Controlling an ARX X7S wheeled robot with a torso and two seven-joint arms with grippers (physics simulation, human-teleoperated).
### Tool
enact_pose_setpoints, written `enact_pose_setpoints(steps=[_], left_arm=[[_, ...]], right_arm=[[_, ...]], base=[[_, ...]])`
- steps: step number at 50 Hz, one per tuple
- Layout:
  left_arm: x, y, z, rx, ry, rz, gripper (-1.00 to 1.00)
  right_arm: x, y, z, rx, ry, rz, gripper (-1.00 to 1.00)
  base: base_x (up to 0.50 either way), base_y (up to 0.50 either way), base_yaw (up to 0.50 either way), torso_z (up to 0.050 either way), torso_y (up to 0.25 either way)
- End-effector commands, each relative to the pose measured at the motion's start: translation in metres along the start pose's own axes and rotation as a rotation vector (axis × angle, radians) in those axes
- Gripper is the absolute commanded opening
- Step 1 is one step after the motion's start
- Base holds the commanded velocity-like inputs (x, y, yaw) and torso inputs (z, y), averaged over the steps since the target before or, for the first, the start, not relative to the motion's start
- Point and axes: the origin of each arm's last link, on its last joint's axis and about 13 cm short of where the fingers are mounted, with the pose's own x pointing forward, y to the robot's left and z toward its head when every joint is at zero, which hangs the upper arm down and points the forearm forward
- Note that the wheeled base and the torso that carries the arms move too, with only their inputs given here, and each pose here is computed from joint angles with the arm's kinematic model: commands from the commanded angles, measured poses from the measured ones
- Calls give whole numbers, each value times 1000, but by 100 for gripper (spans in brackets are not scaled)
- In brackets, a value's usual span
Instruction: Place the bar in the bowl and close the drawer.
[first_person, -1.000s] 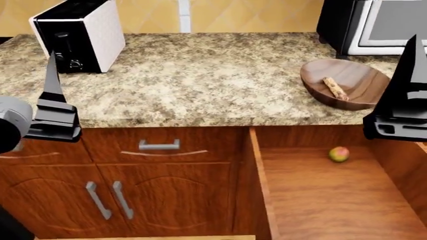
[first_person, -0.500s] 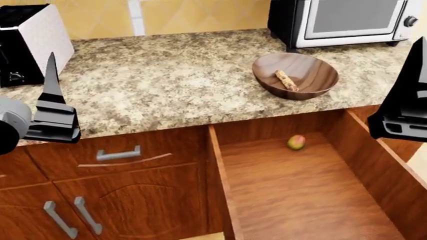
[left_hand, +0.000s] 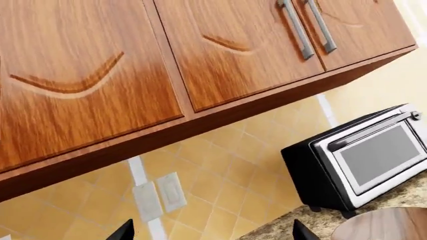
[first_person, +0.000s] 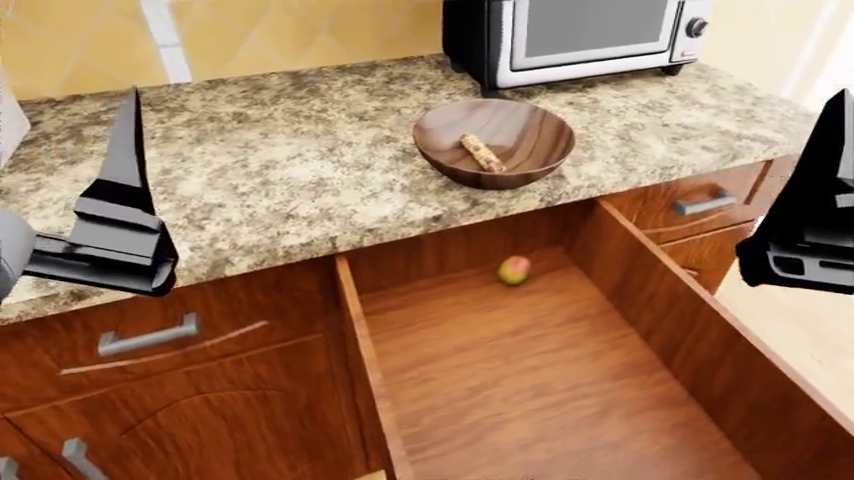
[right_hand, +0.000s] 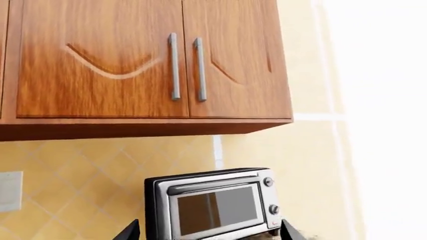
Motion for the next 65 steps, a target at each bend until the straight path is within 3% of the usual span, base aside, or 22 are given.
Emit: enact_pose_setpoints(steps=[1,46,65], left_arm=[[-5,3,12,-84,-54,-105,100],[-1,3,9,-52,-42,-69,100],[-2,3,8,-46,-36,-64,100]], right_arm=[[-5,-2,-5,1,12,-5,100],[-9,-2,-17,12,64,-11,100],[-6,-1,-20,-4,32,-20,100]], base=[[0,0,-500,0,0],[-32,20,-498,0,0],[133,266,0,0,0]])
